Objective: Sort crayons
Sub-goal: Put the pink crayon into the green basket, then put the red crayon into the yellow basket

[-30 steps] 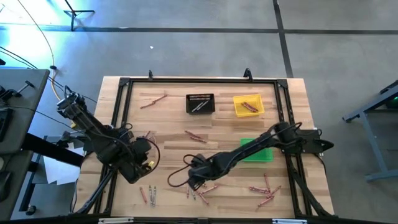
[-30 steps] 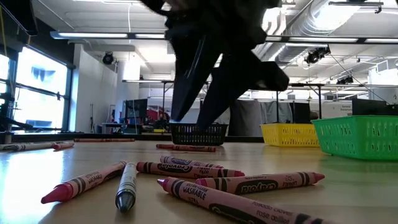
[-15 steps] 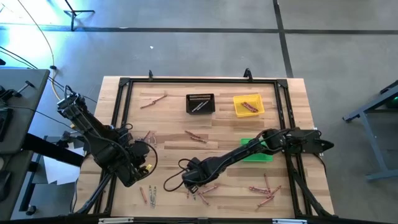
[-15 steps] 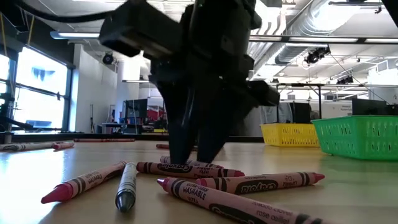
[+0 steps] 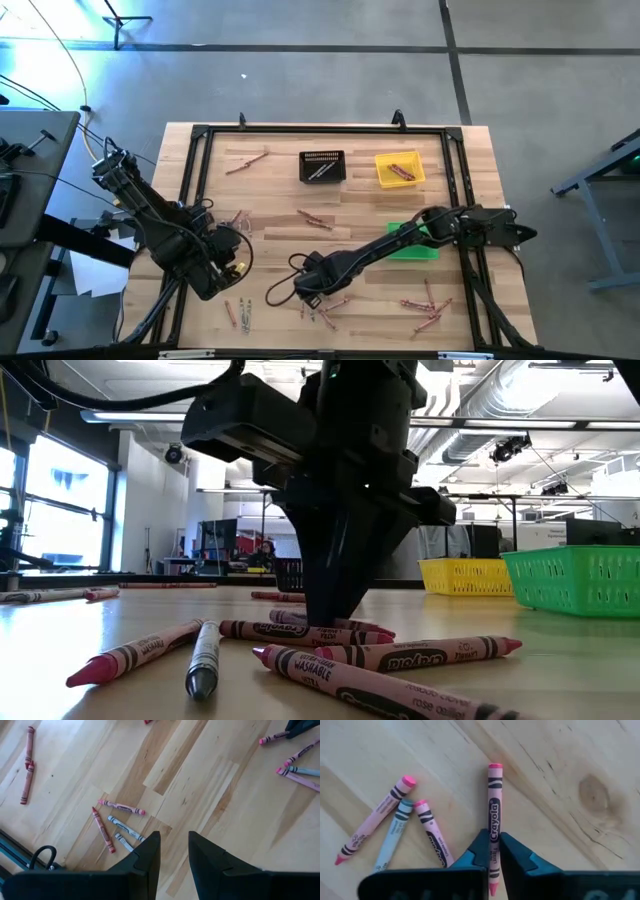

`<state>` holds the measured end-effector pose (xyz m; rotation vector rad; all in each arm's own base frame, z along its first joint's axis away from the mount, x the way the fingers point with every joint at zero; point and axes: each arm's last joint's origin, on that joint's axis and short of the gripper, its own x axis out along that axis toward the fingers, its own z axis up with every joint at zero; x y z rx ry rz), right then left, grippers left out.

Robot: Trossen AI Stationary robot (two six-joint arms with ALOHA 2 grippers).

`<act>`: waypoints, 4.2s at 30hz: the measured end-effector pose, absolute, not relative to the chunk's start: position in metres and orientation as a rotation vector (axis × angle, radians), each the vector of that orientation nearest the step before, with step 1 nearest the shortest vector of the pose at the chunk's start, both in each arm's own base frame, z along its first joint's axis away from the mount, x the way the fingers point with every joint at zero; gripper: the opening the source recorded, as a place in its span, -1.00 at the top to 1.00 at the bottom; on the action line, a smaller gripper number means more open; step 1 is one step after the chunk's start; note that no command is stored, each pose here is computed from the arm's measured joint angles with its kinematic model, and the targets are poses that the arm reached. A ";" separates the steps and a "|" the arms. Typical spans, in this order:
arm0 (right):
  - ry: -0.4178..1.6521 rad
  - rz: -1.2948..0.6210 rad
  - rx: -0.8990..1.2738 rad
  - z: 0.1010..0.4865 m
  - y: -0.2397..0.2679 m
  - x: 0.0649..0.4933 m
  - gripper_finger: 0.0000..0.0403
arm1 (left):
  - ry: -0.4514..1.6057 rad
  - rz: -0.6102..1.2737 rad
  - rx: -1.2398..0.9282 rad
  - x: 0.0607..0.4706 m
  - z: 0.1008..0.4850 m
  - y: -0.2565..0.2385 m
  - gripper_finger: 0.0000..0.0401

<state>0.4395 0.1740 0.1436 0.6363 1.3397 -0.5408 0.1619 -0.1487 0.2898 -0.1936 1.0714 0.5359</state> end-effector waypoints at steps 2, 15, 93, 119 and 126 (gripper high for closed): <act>1.352 -0.535 0.631 0.147 0.172 0.441 0.94 | 1.071 0.536 -0.194 0.162 0.290 -0.149 0.57; 1.302 -0.708 0.376 0.283 0.141 0.396 0.98 | 0.994 0.594 -0.237 0.163 0.291 -0.147 0.57; 1.433 -1.015 0.969 0.154 0.203 0.162 0.42 | 0.873 0.691 -0.373 0.236 0.296 -0.076 0.57; 1.433 -0.837 1.035 0.146 0.177 0.142 0.97 | 0.840 0.715 -0.440 0.237 0.296 -0.076 0.57; 1.342 -0.717 1.088 0.191 0.162 0.133 0.97 | 0.826 0.742 -0.480 0.238 0.296 -0.073 0.57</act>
